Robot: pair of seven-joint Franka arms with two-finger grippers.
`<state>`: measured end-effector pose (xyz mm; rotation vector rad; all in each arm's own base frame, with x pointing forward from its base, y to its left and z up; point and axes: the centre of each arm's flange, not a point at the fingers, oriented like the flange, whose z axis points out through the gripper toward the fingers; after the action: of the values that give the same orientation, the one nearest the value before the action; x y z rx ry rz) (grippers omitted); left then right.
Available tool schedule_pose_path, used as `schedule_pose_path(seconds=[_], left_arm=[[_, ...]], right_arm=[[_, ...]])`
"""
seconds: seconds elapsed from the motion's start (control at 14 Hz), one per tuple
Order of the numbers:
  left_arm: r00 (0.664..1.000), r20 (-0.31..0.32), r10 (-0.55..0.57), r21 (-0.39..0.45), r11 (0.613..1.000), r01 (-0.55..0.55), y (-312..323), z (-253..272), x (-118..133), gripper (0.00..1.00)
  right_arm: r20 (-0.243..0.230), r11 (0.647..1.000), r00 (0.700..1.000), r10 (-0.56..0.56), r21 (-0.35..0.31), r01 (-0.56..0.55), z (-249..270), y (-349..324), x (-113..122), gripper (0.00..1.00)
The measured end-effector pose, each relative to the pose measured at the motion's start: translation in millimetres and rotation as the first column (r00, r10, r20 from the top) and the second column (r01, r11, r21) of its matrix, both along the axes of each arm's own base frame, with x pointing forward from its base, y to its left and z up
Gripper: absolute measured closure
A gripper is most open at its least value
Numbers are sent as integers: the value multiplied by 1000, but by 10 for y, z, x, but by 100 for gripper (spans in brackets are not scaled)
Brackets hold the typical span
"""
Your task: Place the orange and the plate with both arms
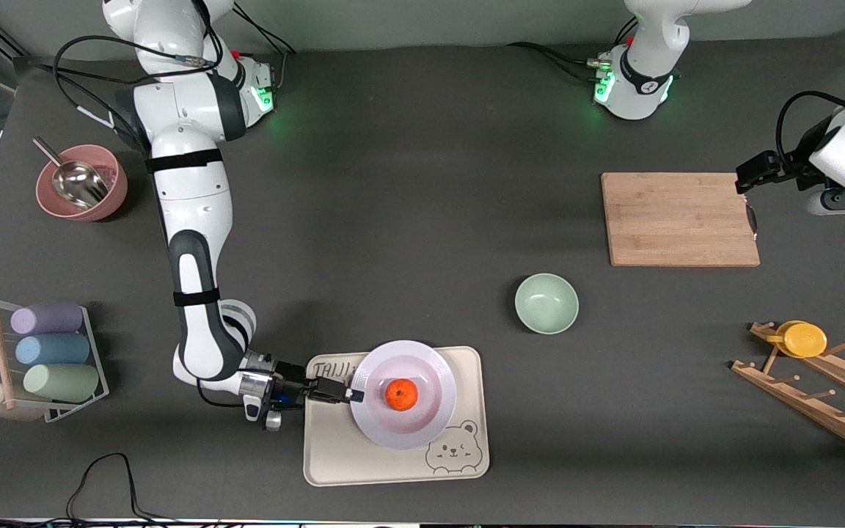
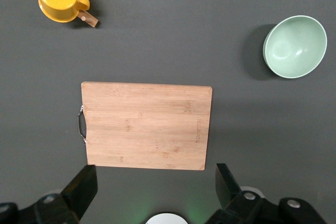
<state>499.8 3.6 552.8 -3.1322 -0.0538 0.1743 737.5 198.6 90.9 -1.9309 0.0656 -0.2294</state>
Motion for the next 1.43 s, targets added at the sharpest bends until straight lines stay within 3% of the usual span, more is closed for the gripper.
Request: schedule_pose_path(seconds=[0.14,0.43,0.64,0.86,0.93,1.0,1.07,1.29,1.43], left_arm=[[1000,0,0,0,1000,0,0,0,0,0],[1000,0,0,0,1000,0,1,0,0,0],[1000,0,0,1,1000,0,2,-1,0,0],[1000,0,0,1,1000,0,2,-1,0,0],[1000,0,0,1,1000,0,2,-1,0,0],[1000,0,0,1,1000,0,2,-1,0,0],[1000,0,0,1,1000,0,3,-1,0,0],[1000,0,0,2,1000,0,3,1,0,0],[1000,0,1,1,1000,-1,6,1,1,0]], right_arm=[[3,999,999,33,-40,-33,43,-9,4,50],[-39,988,997,74,-136,-78,319,-118,83,50],[-36,949,988,148,-277,-152,576,-284,137,50],[-23,848,965,262,-473,-241,1004,-493,204,48],[-28,814,955,296,-515,-268,1169,-573,215,40],[-43,783,943,331,-546,-299,1334,-666,212,40],[-59,753,932,357,-572,-325,1490,-780,206,35],[-107,662,911,398,-654,-367,1956,-1231,180,4],[-127,597,904,408,-712,-369,2336,-1490,125,0]])
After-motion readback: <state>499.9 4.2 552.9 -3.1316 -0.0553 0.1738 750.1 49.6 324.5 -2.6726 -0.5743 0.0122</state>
